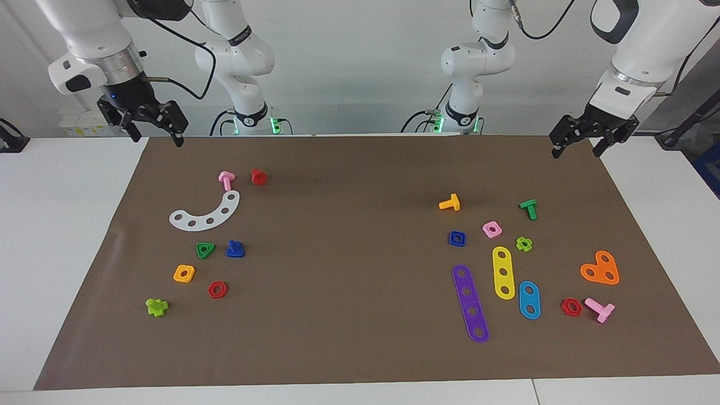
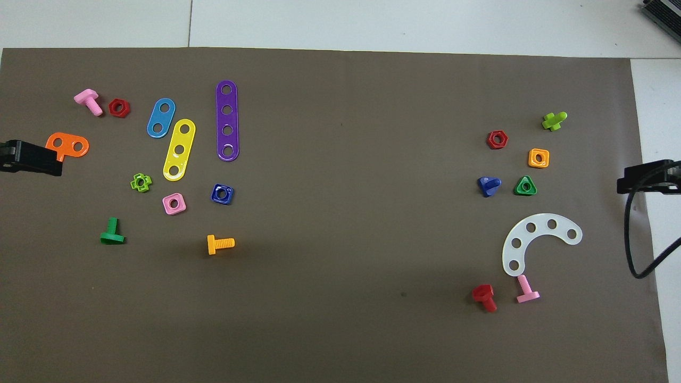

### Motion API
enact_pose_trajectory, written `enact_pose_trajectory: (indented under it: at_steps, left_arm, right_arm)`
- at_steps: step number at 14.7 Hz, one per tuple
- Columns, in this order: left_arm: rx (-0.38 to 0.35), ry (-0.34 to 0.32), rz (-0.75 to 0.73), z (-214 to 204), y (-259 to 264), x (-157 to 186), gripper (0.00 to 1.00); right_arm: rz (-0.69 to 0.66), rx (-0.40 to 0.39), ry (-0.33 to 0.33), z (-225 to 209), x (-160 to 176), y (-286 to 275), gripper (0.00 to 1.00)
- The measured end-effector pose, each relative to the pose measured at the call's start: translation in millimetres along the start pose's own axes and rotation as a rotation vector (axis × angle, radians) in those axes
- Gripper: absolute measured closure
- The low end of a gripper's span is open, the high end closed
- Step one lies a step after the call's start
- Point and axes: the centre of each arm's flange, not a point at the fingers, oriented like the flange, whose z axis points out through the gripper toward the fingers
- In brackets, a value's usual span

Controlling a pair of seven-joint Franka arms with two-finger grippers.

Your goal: Unscrew and place screws in storage area

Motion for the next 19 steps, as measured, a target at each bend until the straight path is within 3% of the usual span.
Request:
enact_pose_trajectory:
  at_steps: [8, 19]
  left_arm:
    - [0.0, 0.0, 0.0, 0, 0, 0, 0.0]
    - [0.0, 0.0, 0.0, 0, 0, 0, 0.0]
  right_arm:
    - [-0.02, -0.001, -0.043, 5, 6, -6, 0.0]
    - [-0.032, -0.003, -0.042, 1, 7, -13, 0.0]
